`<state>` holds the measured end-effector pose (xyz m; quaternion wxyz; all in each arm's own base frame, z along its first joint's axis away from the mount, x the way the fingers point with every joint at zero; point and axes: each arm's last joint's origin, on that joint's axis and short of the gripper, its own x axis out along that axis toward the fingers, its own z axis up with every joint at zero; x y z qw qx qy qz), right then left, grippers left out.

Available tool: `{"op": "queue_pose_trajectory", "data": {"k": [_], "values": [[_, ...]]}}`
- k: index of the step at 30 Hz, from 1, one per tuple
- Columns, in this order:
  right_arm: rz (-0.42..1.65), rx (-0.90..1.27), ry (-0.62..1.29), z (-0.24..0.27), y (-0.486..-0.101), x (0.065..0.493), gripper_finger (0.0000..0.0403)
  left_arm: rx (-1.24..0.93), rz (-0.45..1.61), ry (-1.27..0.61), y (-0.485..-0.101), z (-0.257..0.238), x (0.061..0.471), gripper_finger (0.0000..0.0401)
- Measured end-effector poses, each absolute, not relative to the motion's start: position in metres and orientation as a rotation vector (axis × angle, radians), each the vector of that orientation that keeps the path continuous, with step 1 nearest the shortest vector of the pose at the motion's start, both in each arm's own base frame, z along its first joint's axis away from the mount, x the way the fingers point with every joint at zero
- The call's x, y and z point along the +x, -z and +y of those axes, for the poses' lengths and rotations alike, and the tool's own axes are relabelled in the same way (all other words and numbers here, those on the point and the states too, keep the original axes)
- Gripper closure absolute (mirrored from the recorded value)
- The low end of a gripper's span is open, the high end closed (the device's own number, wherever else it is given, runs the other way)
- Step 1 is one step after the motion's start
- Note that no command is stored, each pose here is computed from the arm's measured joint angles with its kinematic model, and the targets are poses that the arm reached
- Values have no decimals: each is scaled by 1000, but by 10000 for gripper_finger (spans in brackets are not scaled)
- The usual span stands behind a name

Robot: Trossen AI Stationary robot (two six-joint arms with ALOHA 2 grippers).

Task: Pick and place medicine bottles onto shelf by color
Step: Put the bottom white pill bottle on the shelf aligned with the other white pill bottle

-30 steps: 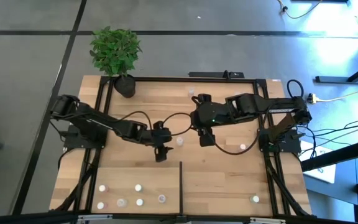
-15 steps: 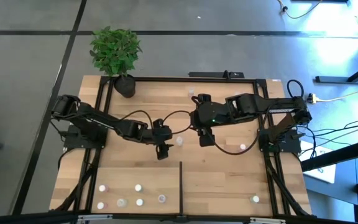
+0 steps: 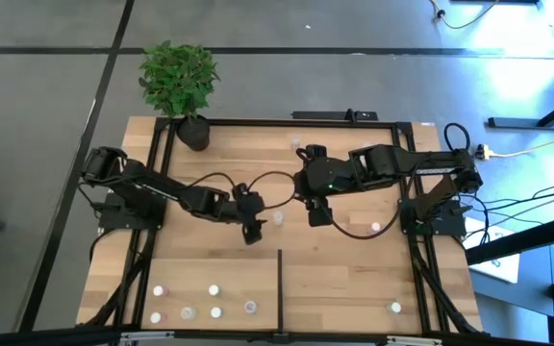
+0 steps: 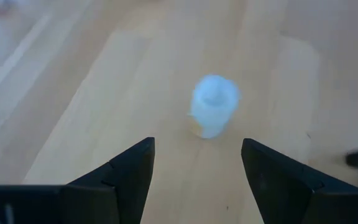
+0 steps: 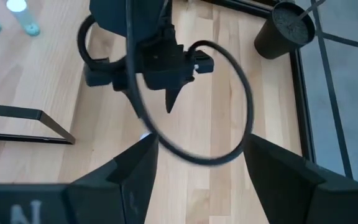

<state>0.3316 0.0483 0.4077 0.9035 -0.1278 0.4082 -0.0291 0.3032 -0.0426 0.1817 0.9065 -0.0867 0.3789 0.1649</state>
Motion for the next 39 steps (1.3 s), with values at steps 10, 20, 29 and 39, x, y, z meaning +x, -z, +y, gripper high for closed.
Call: {"op": "queue_pose_trajectory", "data": {"k": [10,20,29,39], "values": [[836,-262,60,48,-408,332,166,-202,607,-350,-165,-41,297,166],[828,-261,61,49,-409,333,166,-117,556,-310,-155,-39,291,164],[828,-261,61,49,-409,333,166,-98,534,-294,-157,-40,291,118],[818,-259,62,49,-409,334,166,-114,512,-267,-137,-42,303,108]]}}
